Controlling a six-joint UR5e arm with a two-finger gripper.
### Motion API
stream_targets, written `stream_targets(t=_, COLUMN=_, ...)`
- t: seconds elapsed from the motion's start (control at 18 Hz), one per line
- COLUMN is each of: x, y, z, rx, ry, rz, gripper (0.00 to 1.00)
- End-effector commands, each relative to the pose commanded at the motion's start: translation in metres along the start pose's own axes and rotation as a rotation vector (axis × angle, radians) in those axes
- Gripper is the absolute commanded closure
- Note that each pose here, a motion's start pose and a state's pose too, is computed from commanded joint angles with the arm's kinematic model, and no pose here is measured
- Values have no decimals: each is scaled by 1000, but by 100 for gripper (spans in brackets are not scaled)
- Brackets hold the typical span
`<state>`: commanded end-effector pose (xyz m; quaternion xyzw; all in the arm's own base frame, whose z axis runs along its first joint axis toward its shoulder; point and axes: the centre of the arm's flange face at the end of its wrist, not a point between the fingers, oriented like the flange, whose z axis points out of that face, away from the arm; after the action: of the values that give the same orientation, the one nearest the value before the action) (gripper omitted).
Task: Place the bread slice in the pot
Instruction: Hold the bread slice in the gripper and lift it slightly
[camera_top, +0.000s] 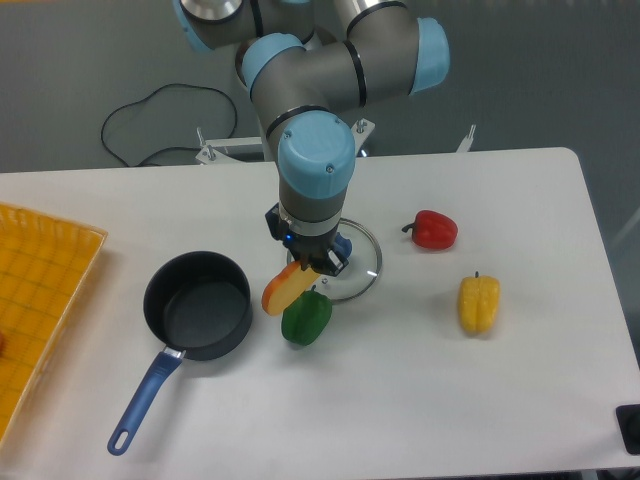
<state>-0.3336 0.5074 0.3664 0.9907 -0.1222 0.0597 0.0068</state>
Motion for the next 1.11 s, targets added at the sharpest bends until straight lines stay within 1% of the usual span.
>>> stream_targets(t=0.39, x=1, y=-1, z=-5, rx=3, ry=-9, rz=1, gripper=86)
stream_targets(t=0.5, x=3, y=-1, z=1, rx=-5, ry=1, rz=-2, gripper=86)
stream_targets(t=0.67, x=6, y=-2, z=3, rx=-5, ry=7, rz=-42, gripper=85)
stream_targets(t=0.83, x=6, y=-3, z=2, rx=-4, ry=5, rz=-42, gripper=85)
stream_targets(t=1.11, x=8, y=-5, z=3, rx=6, ry=14, rz=-91, gripper=85)
